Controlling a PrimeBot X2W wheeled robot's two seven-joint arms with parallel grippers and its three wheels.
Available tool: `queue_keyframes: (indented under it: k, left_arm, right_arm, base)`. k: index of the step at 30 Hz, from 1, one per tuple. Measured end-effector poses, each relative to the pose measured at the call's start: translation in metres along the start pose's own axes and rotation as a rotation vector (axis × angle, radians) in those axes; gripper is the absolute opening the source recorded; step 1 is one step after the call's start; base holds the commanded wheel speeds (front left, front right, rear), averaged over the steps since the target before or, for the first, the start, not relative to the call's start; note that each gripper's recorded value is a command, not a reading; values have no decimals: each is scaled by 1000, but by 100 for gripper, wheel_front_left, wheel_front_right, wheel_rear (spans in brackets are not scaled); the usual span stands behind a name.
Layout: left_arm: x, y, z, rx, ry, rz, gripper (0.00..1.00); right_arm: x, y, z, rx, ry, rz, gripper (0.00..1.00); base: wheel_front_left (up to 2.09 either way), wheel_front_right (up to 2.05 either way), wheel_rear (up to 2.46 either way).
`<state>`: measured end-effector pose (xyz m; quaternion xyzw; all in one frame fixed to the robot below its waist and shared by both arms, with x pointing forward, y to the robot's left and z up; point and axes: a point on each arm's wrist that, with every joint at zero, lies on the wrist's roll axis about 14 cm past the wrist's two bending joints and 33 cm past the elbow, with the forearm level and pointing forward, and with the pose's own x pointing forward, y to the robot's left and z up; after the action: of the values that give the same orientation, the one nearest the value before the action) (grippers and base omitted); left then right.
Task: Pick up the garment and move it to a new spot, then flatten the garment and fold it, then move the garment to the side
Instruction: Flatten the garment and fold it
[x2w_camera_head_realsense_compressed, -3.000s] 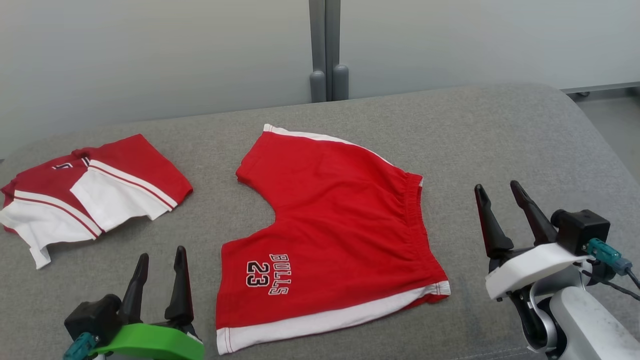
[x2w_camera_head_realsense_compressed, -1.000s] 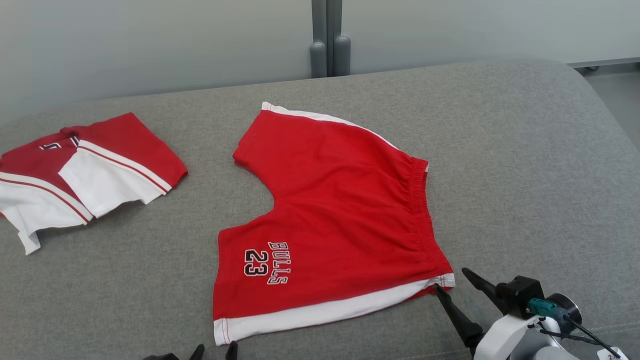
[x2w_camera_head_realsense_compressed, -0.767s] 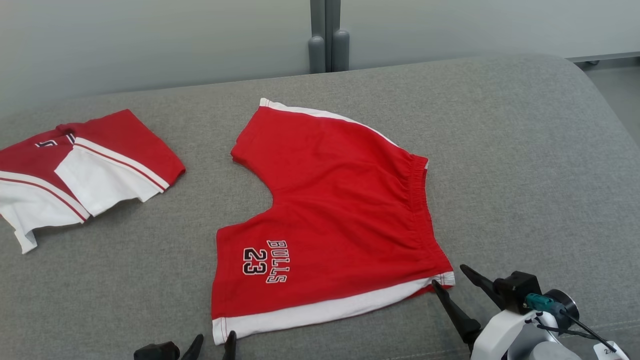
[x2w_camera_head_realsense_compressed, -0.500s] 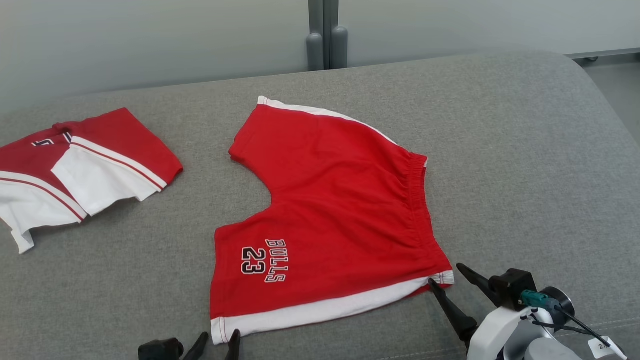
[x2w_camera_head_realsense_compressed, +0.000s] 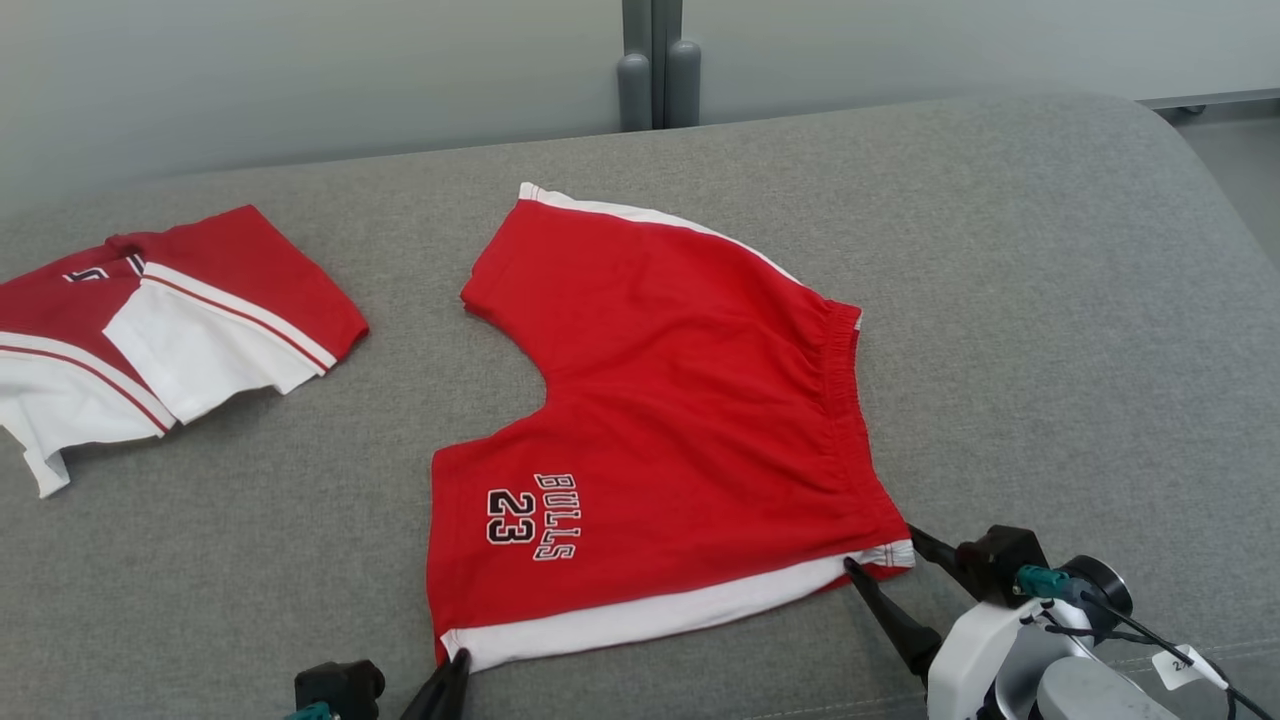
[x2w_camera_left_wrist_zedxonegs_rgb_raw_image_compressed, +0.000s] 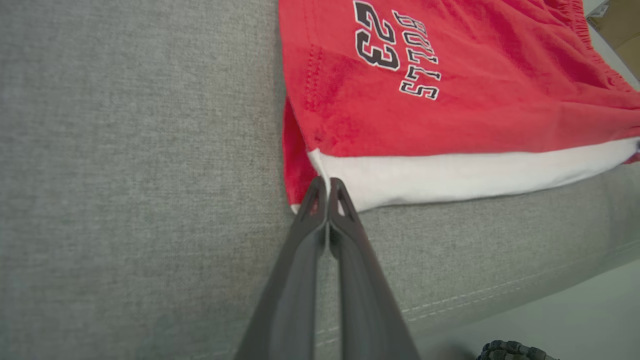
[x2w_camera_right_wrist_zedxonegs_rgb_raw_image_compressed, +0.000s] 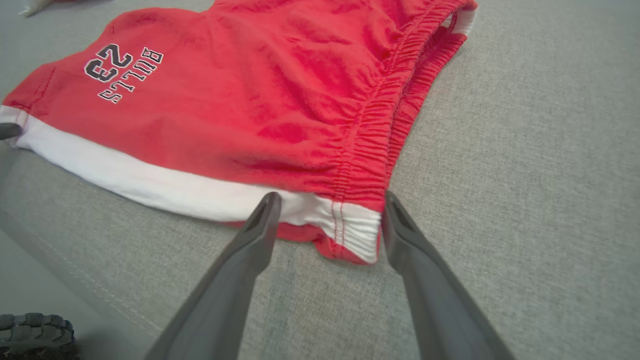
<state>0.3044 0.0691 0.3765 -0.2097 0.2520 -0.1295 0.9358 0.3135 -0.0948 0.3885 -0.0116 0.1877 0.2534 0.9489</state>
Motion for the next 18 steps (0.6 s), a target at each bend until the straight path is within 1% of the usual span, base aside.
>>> queue_keyframes:
  k: [5, 6, 8, 9, 12, 13, 14, 15, 16, 18]
  left_arm:
    - [1, 3, 4, -3, -17, 5, 0]
    - [1, 3, 5, -4, -23, 6, 0]
    - [0, 5, 6, -6, -28, 12, 0]
    - [0, 6, 7, -8, -36, 15, 0]
    - [-1, 7, 10, -9, -53, 19, 0]
    - [-1, 7, 11, -9, -59, 20, 0]
    - [-1, 7, 12, -9, -63, 20, 0]
    - [-1, 7, 12, -9, -63, 20, 0]
    - [-1, 7, 13, -8, -70, 20, 0]
    - [-1, 8, 18, -9, -92, 21, 0]
  right_arm:
    - [0, -5, -14, -32, 60, 9, 100]
    - [0, -4, -16, -34, 67, 12, 92]
    - [1, -3, -18, -38, 75, 20, 59]
    - [3, -1, -17, -42, 75, 27, 45]
    - [8, 2, -10, -53, 59, 48, 30]
    - [9, 2, -9, -56, 55, 49, 20]
    - [9, 2, -7, -58, 48, 50, 16]
    - [9, 2, -7, -58, 48, 50, 4]
    - [10, 2, -5, -60, 40, 51, 0]
    - [10, 2, -3, -61, 33, 50, 0]
  base:
    - [0, 0, 0]
    - [0, 0, 0]
    - [0, 0, 0]
    - [0, 0, 0]
    - [0, 0, 0]
    - [0, 0, 0]
    - [0, 0, 0]
    - [0, 0, 0]
    - [0, 0, 0]
    - [0, 0, 0]
